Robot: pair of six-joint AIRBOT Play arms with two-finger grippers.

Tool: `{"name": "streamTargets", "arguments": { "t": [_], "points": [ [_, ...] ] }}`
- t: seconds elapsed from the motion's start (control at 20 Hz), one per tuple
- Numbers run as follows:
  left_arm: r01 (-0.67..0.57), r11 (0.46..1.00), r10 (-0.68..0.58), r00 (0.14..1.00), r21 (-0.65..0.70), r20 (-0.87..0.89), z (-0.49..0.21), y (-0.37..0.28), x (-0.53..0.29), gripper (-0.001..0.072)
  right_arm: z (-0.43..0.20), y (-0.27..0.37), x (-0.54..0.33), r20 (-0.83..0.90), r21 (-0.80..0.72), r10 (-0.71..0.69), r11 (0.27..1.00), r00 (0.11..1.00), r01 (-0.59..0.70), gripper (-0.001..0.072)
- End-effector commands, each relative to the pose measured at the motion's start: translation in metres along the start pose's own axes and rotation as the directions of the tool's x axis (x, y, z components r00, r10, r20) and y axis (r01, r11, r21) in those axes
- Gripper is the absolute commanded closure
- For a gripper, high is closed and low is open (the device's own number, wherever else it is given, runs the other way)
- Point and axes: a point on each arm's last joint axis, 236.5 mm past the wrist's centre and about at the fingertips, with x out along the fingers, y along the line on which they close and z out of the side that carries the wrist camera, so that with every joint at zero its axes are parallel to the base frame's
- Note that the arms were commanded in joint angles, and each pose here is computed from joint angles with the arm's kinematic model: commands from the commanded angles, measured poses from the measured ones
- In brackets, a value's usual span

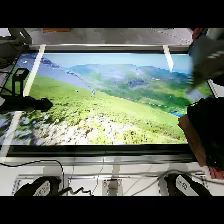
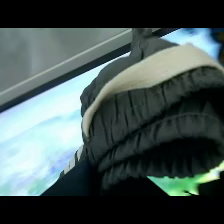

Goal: Fold the clothes and pants, and hang the long-sleeved shirts on hangers.

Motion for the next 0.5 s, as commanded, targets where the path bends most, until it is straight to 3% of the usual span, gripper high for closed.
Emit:
{"name": "streamTargets", "arguments": {
  "t": [0.0, 0.15, 0.25, 0.3, 0.45],
  "points": [
    [-0.002, 1.000, 0.002, 1.000, -0.025, 0.006, 0.001, -0.001, -0.004, 0.0109, 0.007, -0.083, -0.085, 0.068, 0.067, -0.339, 0.940, 0.938, 0.334, 0.0693],
    [-0.001, 1.000, 0.002, 1.000, -0.026, 0.005, 0.001, -0.001, -0.003, 0.0109, 0.004, -0.149, -0.143, 0.078, 0.101, -0.612, 0.790, 0.787, 0.604, 0.0693],
    [-0.002, 1.000, 0.002, 1.000, -0.026, 0.006, 0.001, -0.001, -0.003, 0.0109, 0.006, -0.164, -0.163, 0.094, 0.130, -0.673, 0.739, 0.734, 0.661, 0.0684],
    [-0.002, 1.000, 0.002, 1.000, -0.026, 0.006, 0.001, -0.001, -0.003, 0.0109, 0.014, -0.160, -0.161, 0.127, 0.132, -0.655, 0.755, 0.745, 0.642, 0.0614],
    [-0.002, 1.000, 0.002, 1.000, -0.026, 0.006, 0.001, -0.001, -0.003, 0.0109, 0.026, -0.154, -0.157, 0.179, 0.133, -0.627, 0.779, 0.758, 0.613, 0.0008]
  ]
}}
